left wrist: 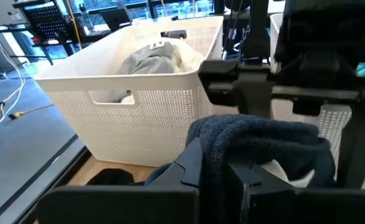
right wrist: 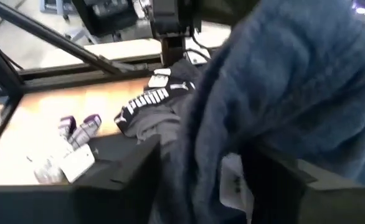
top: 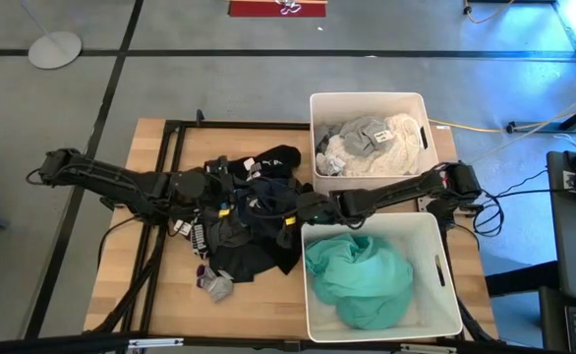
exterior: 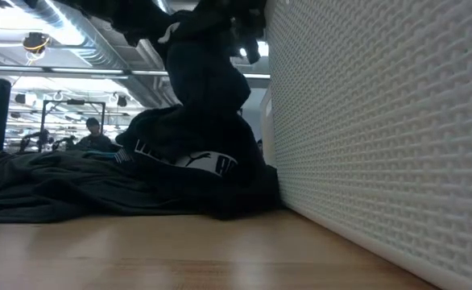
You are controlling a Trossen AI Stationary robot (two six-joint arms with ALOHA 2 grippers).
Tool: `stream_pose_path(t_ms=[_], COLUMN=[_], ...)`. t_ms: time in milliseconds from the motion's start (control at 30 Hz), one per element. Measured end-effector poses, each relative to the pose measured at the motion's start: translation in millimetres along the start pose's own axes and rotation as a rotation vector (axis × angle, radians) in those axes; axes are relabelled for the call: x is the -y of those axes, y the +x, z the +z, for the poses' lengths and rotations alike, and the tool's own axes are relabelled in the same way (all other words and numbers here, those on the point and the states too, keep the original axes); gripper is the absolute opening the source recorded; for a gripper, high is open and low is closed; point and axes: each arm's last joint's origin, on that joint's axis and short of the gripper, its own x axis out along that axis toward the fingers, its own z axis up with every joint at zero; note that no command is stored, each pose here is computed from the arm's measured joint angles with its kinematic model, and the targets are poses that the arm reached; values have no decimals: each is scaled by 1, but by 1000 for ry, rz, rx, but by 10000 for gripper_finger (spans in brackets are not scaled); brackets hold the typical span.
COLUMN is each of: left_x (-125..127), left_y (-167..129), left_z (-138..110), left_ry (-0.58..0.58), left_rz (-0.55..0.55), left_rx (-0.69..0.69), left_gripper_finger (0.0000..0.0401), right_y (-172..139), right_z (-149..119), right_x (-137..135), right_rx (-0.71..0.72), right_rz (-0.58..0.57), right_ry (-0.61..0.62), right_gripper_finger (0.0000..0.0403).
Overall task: Sort clothes
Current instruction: Put the blue pants into the bottom white laundry bin
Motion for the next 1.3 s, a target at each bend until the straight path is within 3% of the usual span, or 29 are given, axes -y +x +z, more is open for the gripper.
stream_pose_path(t_ms=[200,267,500,733,867,1033,1300], left_x=[0,0,0,-1,-7,-14,-17], left_y=[0,0,0,-6,-20,-35,-41], left_z=[-1,-1,-1,0,1,-6,-21], left_ry=[-18,-28,-52,-48,-44,-59,-94], left_rz=[-1,-1,-1,-45,-46,-44,-28], left_rx=[-8,-9,-11,-13,-34,-111,-246], left_gripper_finger=[15,15,41,137,170,179,180], right_y=[-1,-1,-9,-20,-30,-50,-93], right_z=[2,2,19,45,64,87,126], right_x=[0,0,-9,-17,-25,-38,-63], right_rx=[10,14,11,-21,-28,-43,-6], right_rz=[1,1,-68,-96,-111,-139,-216], right_ry=[-39,-83,-206,-301,-351,-422,-523], right_gripper_finger=[54,20,59,19,20,39,23])
